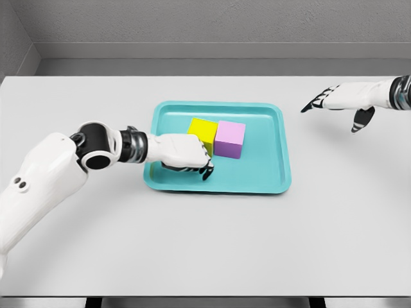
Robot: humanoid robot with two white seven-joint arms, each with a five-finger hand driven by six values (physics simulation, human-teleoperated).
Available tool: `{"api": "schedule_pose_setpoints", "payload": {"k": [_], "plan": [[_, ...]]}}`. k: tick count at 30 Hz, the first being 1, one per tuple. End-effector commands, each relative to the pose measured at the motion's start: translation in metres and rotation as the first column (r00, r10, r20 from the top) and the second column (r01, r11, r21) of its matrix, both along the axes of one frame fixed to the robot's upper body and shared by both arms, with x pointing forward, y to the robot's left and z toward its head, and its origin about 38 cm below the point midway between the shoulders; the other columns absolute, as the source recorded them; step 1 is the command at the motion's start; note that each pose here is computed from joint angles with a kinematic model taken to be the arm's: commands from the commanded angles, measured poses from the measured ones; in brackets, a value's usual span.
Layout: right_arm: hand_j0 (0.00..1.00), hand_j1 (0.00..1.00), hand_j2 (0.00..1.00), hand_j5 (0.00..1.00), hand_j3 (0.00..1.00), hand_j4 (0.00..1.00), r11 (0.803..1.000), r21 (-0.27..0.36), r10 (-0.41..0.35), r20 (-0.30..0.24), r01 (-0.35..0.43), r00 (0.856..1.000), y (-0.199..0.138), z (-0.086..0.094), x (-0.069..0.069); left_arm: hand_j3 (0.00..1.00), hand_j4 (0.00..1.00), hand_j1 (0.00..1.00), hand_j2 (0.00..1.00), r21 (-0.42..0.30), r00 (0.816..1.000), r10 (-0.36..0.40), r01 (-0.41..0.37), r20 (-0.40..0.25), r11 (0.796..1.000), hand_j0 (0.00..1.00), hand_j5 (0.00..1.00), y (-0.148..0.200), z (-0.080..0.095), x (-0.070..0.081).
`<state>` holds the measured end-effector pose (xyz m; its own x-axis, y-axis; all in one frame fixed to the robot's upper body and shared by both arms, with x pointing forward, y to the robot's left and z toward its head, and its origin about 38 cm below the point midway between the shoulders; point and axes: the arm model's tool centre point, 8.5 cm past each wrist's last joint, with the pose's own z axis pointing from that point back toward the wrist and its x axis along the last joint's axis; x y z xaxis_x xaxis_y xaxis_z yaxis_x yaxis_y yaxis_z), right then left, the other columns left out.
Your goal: Push two cubes
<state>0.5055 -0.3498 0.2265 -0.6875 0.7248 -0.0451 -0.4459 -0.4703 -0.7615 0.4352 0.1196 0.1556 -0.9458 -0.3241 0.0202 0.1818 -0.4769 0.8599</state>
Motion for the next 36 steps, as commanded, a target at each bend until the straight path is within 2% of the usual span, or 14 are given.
{"api": "schedule_pose_setpoints", "payload": {"k": [1, 6, 21, 28, 36], "plan": [[1.0, 1.0, 1.0, 1.0, 1.0, 1.0, 1.0, 0.005, -0.004, 0.001, 0.004, 1.0, -0.001, 0.001, 0.0, 0.46, 0.46, 0.46, 0.46, -0.006, 1.0, 0.002, -0.002, -0.004, 1.0, 0.46, 0.46, -0.001, 0.0, 0.0], [1.0, 1.0, 1.0, 1.0, 1.0, 1.0, 1.0, 0.005, -0.006, 0.004, 0.006, 1.0, -0.001, 0.002, 0.001, 0.46, 0.46, 0.46, 0.46, -0.009, 1.0, 0.007, -0.007, -0.011, 1.0, 0.46, 0.46, -0.006, -0.001, 0.005], [1.0, 1.0, 1.0, 1.0, 1.0, 1.0, 1.0, 0.006, 0.012, 0.016, -0.012, 1.0, 0.004, 0.007, 0.0, 0.46, 0.46, 0.46, 0.46, -0.019, 1.0, -0.003, 0.002, -0.012, 1.0, 0.46, 0.46, -0.011, 0.0, 0.002], [1.0, 1.0, 1.0, 1.0, 1.0, 1.0, 1.0, -0.001, 0.004, 0.018, -0.004, 1.0, -0.002, 0.009, -0.001, 0.47, 0.47, 0.47, 0.47, -0.037, 1.0, -0.028, 0.028, -0.005, 0.999, 0.47, 0.47, -0.014, 0.005, -0.005], [1.0, 1.0, 1.0, 1.0, 1.0, 1.0, 1.0, -0.005, -0.001, 0.019, 0.001, 1.0, -0.005, 0.01, -0.002, 0.48, 0.48, 0.48, 0.48, -0.066, 0.998, -0.061, 0.062, 0.009, 0.996, 0.48, 0.48, -0.005, 0.02, -0.018]]}}
